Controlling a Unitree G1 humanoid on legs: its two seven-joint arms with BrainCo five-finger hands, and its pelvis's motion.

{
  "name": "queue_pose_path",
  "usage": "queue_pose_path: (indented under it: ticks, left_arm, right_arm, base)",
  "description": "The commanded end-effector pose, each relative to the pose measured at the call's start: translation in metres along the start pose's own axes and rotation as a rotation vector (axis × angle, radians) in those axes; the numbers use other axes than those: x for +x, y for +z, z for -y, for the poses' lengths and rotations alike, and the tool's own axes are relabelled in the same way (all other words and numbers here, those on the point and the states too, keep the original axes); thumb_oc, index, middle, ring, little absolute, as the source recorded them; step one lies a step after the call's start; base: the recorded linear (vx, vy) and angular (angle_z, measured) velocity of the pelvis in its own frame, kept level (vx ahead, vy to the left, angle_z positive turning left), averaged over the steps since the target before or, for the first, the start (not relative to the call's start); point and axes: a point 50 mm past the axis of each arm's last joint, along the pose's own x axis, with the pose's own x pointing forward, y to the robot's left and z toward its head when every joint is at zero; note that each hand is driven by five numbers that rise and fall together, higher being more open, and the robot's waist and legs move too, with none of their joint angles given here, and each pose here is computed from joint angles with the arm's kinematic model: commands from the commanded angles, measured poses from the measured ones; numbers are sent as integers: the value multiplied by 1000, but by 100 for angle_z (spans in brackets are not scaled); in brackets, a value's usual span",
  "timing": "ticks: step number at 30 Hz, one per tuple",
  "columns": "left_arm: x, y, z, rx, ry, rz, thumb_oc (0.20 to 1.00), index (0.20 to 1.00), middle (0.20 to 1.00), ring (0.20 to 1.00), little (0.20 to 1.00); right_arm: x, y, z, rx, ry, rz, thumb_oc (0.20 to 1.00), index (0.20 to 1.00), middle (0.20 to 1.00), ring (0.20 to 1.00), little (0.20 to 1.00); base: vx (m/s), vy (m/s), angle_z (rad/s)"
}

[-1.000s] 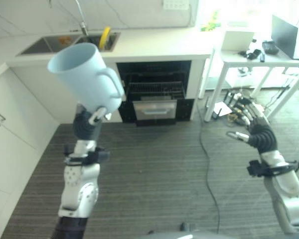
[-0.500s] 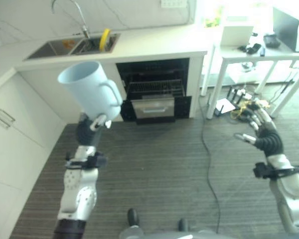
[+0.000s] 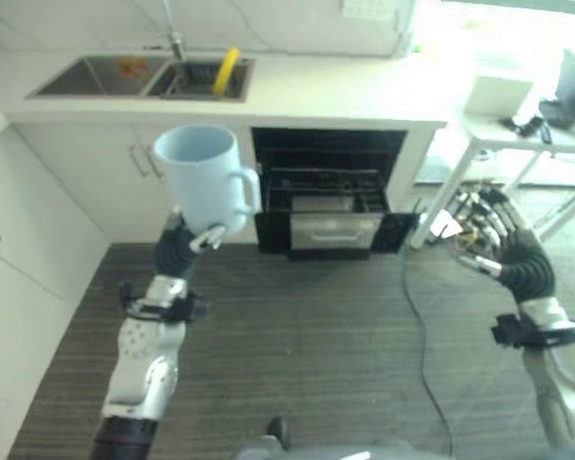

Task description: Place the dishes in the dishwasher.

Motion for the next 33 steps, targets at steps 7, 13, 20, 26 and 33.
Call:
queue_pose_path:
  ticks: [7, 13, 20, 26, 33]
  left_arm:
    - [14, 32, 8, 127, -65, 145, 200, 200, 200, 200, 200]
    - [8, 28, 11, 148, -68, 115, 200, 200, 200, 200, 200]
    - [10, 23, 14, -151, -24, 107, 200, 200, 200, 200, 200]
    - [0, 22, 12, -245, -6, 152, 200, 200, 200, 200, 200]
    - [-7, 17, 8, -267, 13, 147, 200, 200, 200, 200, 200]
  right_arm:
    - [13, 12, 3, -71, 81, 74, 1000, 1000, 1000, 1000, 1000]
    - [13, 14, -3, -51, 115, 92, 1000, 1000, 1000, 1000, 1000]
    - [29, 10, -11, -144, 125, 54, 1000, 1000, 1000, 1000, 1000]
    - [22, 8, -3, -157, 151, 15, 1000, 1000, 1000, 1000, 1000]
    - [20, 3, -3, -171, 159, -5, 1000, 1000, 1000, 1000, 1000]
  base:
    - [196, -59, -19]
    - [306, -347, -3]
    - [208, -315, 13]
    - [166, -201, -5]
    - [203, 122, 21]
